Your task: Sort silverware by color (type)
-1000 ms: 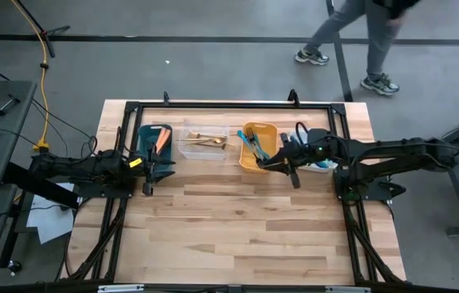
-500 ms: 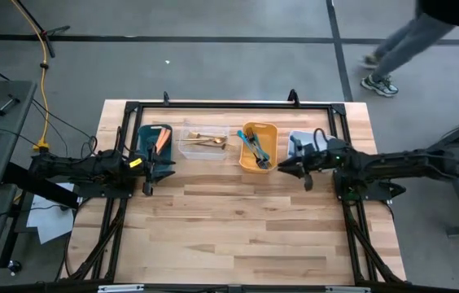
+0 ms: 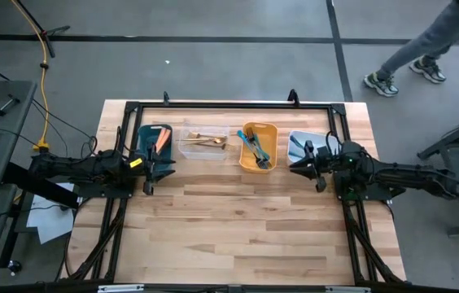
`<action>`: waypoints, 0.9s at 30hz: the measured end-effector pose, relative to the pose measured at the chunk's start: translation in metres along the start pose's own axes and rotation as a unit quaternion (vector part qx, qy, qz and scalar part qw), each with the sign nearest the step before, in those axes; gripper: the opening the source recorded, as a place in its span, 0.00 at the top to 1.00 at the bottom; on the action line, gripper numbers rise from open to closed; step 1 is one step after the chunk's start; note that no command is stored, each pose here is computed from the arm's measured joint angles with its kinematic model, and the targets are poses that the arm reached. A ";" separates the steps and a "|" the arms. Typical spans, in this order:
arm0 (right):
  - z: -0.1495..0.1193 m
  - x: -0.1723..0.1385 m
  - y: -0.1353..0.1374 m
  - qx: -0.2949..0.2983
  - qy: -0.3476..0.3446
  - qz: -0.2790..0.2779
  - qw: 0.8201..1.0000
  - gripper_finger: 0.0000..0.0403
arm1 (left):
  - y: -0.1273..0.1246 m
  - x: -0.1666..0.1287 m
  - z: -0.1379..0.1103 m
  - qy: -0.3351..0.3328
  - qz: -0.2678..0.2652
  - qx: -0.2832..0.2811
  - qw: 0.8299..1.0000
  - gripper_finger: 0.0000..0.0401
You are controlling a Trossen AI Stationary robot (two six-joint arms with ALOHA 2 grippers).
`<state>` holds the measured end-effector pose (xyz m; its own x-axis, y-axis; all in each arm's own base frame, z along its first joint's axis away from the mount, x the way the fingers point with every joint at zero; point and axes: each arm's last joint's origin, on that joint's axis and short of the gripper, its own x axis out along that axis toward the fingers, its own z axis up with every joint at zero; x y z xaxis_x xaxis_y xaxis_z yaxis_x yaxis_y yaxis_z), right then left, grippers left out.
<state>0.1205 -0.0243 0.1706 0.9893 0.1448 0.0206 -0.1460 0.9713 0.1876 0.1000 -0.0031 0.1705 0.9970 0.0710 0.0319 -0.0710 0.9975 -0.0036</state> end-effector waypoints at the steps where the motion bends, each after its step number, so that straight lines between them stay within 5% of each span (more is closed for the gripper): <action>1: 0.000 -0.001 0.000 -0.005 0.001 0.000 1.000 0.85 | 0.000 0.000 0.000 0.000 0.000 -0.002 1.000 0.64; 18: -0.010 -0.003 0.000 -0.032 0.046 -0.003 0.998 0.85 | 0.000 0.000 0.000 0.001 0.008 -0.003 1.000 0.64; 27: -0.032 -0.009 -0.008 0.107 0.136 -0.139 0.975 0.85 | 0.000 0.000 0.000 0.001 0.008 -0.003 1.000 0.64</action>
<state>0.1129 -0.0278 0.1374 0.9476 -0.0453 -0.3164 0.1610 0.9227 0.3503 0.0999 -0.0026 0.1704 0.9957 0.0873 0.0307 -0.0870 0.9962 -0.0106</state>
